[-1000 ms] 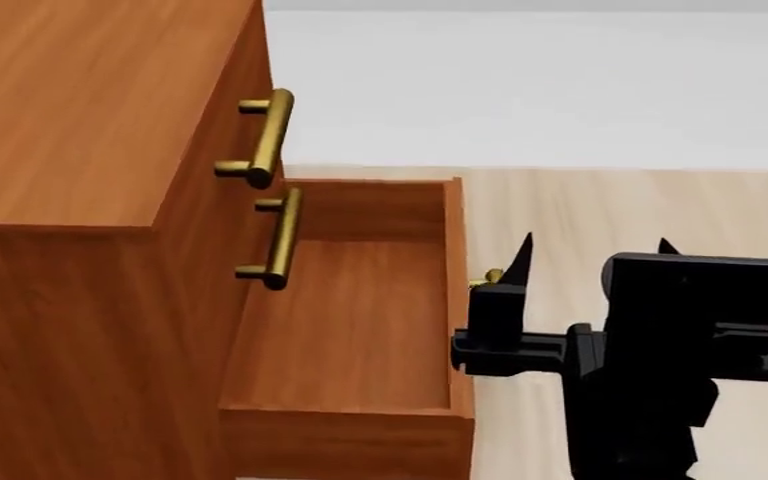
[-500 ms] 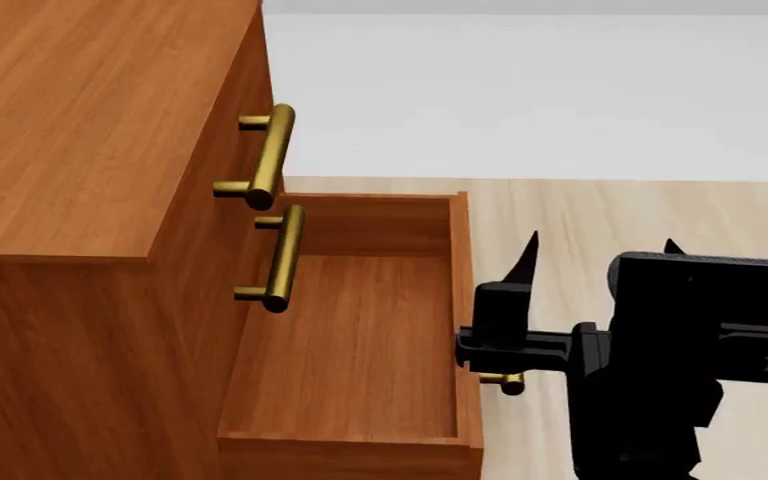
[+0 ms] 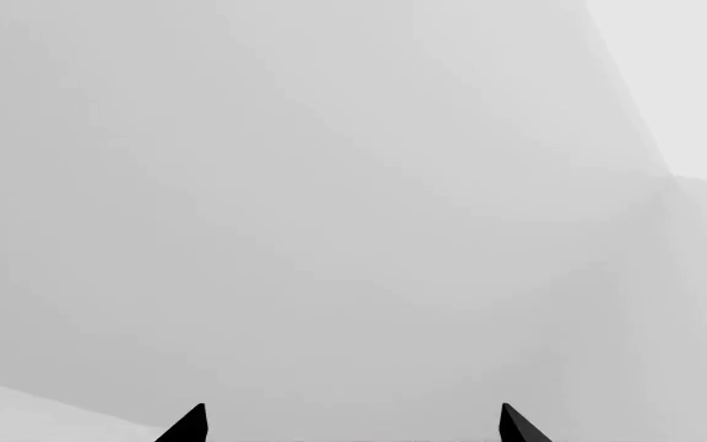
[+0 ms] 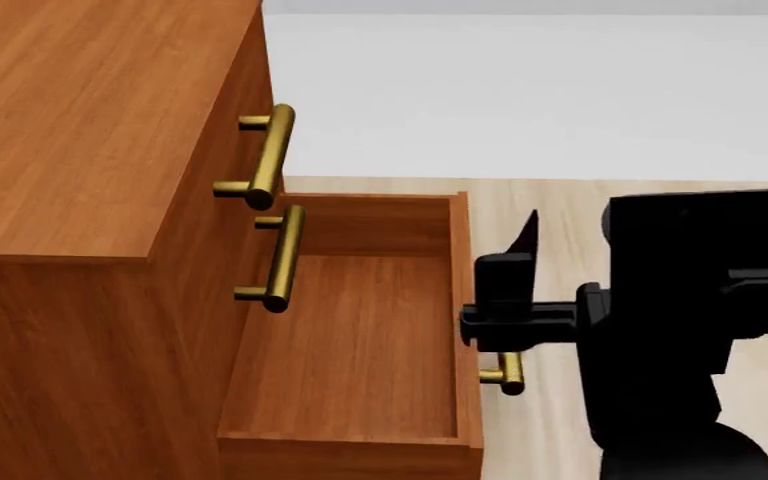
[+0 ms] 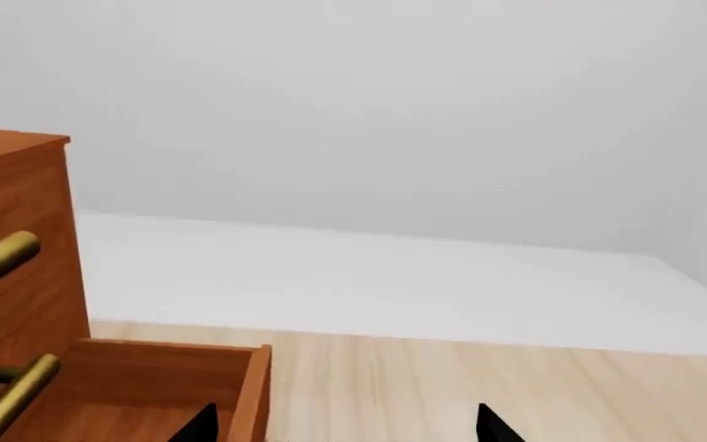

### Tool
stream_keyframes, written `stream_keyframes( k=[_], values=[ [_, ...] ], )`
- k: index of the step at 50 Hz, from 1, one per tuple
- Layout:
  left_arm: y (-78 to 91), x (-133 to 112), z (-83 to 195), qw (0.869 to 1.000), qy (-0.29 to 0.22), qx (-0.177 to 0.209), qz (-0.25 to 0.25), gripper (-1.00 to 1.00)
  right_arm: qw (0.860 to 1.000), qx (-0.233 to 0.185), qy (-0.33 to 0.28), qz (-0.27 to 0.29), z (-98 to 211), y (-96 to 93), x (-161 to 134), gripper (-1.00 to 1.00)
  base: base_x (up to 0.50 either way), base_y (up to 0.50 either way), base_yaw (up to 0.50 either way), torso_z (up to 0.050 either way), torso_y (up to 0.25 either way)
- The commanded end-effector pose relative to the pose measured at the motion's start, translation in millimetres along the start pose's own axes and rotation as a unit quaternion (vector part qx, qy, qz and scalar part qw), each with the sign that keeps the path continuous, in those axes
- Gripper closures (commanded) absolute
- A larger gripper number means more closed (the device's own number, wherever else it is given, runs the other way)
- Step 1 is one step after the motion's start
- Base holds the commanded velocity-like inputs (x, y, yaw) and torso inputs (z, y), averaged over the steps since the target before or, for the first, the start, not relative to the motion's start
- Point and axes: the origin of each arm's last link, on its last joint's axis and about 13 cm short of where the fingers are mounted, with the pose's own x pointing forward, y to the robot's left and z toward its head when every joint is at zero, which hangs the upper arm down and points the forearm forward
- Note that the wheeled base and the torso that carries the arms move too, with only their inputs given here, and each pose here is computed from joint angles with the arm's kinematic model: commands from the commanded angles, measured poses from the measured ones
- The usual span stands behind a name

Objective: Close the bottom drawer of the cabinet and open the top drawer.

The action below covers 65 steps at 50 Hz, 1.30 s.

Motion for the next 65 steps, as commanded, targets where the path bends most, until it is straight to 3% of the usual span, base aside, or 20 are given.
stream_keyframes(
  k=[1, 9, 12, 19, 41, 65],
  values=[
    [-0.4, -0.2, -0.7, 1.000, 0.003, -0.002, -0.008, -1.00, 0.999, -0.015, 0.029, 0.007, 34.4, -11.5, 1.5, -1.00, 0.00, 0.00, 0.00, 0.000, 0.000],
    [-0.6, -0.5, 0.8, 1.000, -0.001, -0.005, -0.017, -1.00, 0.999, -0.012, 0.052, -0.001, 49.8, -21.6, 12.3, -1.00, 0.00, 0.00, 0.00, 0.000, 0.000],
    [0.0, -0.8, 1.3, 1.000, -0.001, -0.007, -0.017, -1.00, 0.995, 0.042, 0.085, 0.013, 50.6, -27.3, 20.8, -1.00, 0.00, 0.00, 0.00, 0.000, 0.000],
    [-1.1, -0.9, 1.5, 1.000, 0.000, -0.005, -0.020, -1.00, 0.986, 0.085, 0.143, 0.016, 36.7, -34.7, 36.1, -1.00, 0.00, 0.00, 0.00, 0.000, 0.000],
    [-2.3, -0.9, 0.7, 1.000, -0.002, 0.009, -0.020, -1.00, 0.983, 0.072, 0.169, 0.007, 27.3, -39.0, 47.5, -1.00, 0.00, 0.00, 0.00, 0.000, -0.004],
    [-1.7, -0.7, 0.3, 1.000, 0.000, 0.006, -0.021, -1.00, 0.981, 0.063, 0.181, 0.005, 12.5, -36.4, 48.4, -1.00, 0.00, 0.00, 0.00, 0.000, -0.193]
  ],
)
